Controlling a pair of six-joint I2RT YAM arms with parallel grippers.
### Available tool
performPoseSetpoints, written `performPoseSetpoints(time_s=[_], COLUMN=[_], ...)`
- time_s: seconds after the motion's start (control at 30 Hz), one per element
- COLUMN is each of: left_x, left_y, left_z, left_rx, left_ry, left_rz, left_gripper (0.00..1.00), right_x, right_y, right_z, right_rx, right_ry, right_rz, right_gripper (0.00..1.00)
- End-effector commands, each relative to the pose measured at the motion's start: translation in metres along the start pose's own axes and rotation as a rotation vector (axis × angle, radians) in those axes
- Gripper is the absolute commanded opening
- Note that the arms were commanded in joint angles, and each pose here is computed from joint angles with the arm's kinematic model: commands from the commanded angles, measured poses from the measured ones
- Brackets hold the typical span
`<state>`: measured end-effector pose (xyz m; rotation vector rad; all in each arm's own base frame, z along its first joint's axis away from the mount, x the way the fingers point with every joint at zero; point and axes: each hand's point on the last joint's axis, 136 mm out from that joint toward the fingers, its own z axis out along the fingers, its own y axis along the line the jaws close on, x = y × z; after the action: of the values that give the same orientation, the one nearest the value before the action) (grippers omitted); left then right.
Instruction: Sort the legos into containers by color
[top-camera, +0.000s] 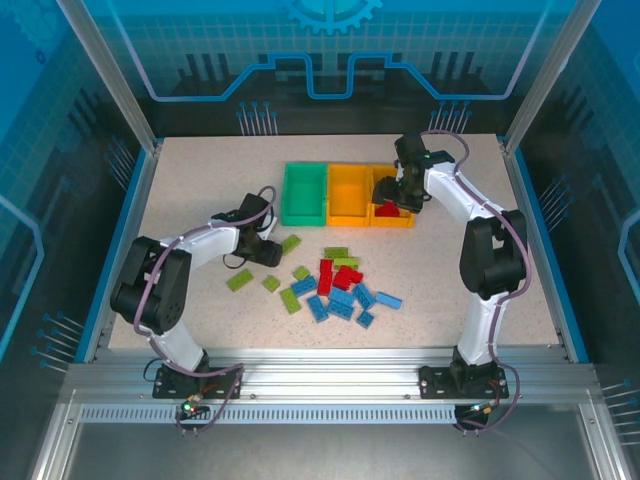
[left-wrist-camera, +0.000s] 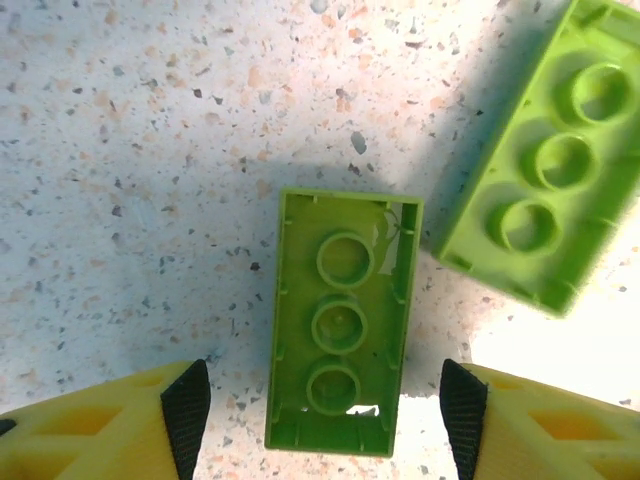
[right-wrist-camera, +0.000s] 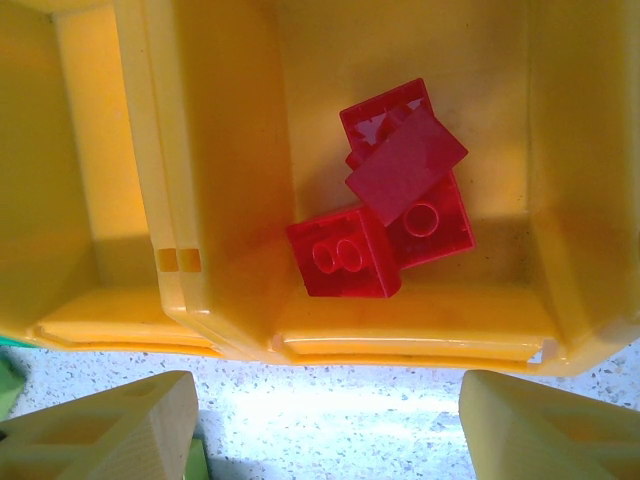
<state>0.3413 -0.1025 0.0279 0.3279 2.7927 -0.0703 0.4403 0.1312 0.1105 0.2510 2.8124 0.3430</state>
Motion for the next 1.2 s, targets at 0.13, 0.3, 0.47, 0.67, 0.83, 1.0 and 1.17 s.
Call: performPoseSetpoints(time_s=[0.13,0.3,0.47,0.67,0.83,1.0,1.17], left_x=[-0.006,-0.005,-0.002,-0.006,-0.008,-0.039,-0.085], left_y=[0.003,0.004,0.002,0.004,0.007,0.006,0.000], left_z=[-0.004,0.007,0.013,0.011,-0.001,-0.039,-0.076], left_rx=[-0.009,-0.007,0.004,0.015,0.008,0.017,0.057], left_ry=[-0.026,0.024,0.034,0.027,0.000,-0.113,-0.240], left_rz=[0.020,0.042,0.038,0.006,-0.033,-0.083,-0.126], left_gripper=[0.65,0.64,0.62,0.43,0.27,0.25,0.25], right_x=[0.007,0.007,0.007,0.007,0.007,0.003,0.001], right_y=[-0.007,-0.009,-0.013,-0.012,-0.012,-0.002,0.002], right_z=[0.006,0.004,0.004,0.005,0.004,-0.004,-0.009], right_rx=[0.014,0.019,0.026,0.020,0.012,-0.032,-0.042], right_ry=[0.033,0.032,0.031,0.033,0.026,-0.014,-0.028], right_rz=[0.002,0.004,0.013,0.015,0.012,0.001,-0.009], right_gripper=[0.71,0.71,0.71,0.72,0.72,0.72,0.72])
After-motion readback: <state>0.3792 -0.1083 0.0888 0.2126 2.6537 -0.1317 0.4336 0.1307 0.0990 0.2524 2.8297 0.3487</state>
